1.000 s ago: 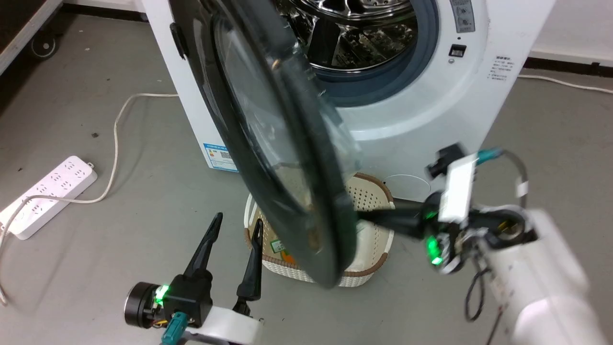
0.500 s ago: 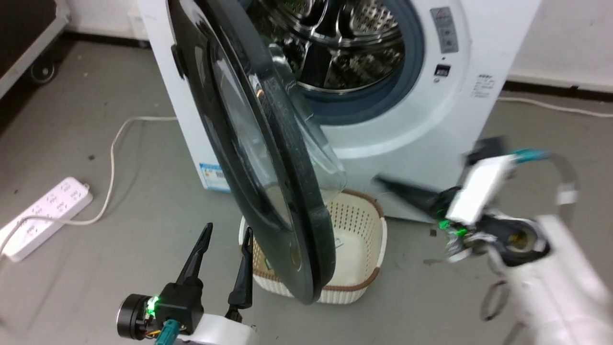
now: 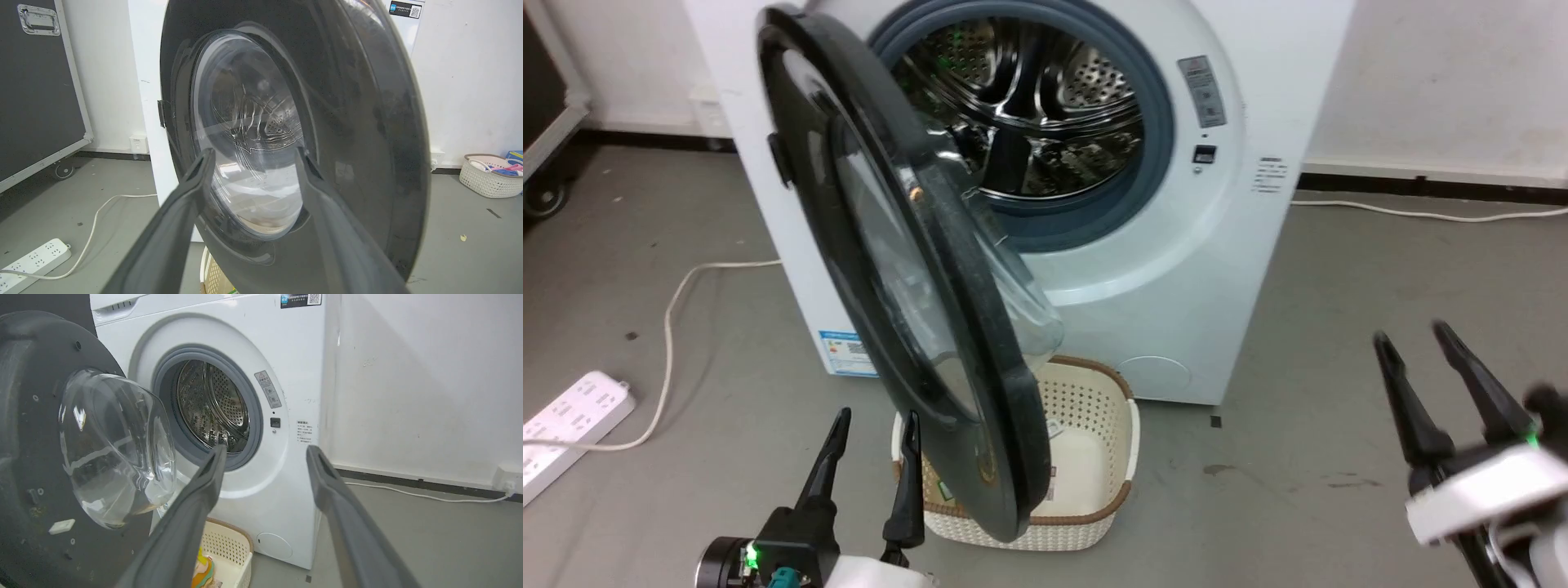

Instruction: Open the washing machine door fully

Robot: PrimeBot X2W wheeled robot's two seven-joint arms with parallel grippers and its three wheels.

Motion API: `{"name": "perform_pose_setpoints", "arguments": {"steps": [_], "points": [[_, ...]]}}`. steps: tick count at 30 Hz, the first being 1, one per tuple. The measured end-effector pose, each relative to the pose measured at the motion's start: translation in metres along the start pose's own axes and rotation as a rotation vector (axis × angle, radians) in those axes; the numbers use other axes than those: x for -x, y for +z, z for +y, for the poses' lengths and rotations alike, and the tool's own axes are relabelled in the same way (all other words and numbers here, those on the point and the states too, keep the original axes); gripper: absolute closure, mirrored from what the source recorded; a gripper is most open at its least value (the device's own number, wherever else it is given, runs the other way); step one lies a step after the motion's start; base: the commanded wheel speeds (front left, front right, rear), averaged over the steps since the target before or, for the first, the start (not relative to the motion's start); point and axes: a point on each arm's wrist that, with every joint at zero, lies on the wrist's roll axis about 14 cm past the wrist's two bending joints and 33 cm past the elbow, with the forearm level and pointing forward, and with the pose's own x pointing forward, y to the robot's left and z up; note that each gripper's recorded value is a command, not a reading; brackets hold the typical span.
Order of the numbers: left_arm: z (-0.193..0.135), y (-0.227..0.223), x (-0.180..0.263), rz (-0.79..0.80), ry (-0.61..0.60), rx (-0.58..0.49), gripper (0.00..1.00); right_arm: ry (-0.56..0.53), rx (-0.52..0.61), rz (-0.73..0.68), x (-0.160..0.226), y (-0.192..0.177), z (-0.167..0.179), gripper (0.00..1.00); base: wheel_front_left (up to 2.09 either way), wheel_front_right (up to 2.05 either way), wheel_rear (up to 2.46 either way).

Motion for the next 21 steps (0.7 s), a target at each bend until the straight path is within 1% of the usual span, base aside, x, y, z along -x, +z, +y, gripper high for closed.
{"name": "perform_pose_setpoints", "arguments": {"steps": [3, 8, 11, 14, 21], "points": [[-0.005, -0.001, -0.001, 0.001, -0.021, 0.005, 0.00, -0.079, 0.073, -0.032, 0.021, -0.002, -0.013, 0.00, 0.00, 0.00, 0.00], [-0.010, 0.000, -0.002, -0.002, -0.040, 0.011, 0.00, -0.185, 0.077, -0.024, 0.052, -0.019, -0.006, 0.00, 0.00, 0.00, 0.00], [-0.012, -0.003, 0.001, 0.010, -0.051, 0.017, 0.00, -0.199, 0.099, -0.035, 0.063, -0.017, 0.005, 0.00, 0.00, 0.00, 0.00], [-0.013, -0.007, 0.002, 0.022, -0.058, 0.024, 0.00, -0.189, 0.145, -0.034, 0.070, -0.014, 0.013, 0.00, 0.00, 0.00, 0.00], [-0.013, -0.022, 0.006, 0.069, -0.057, 0.024, 0.00, -0.189, 0.151, -0.012, 0.078, -0.020, 0.018, 0.00, 0.00, 0.00, 0.00]]}}
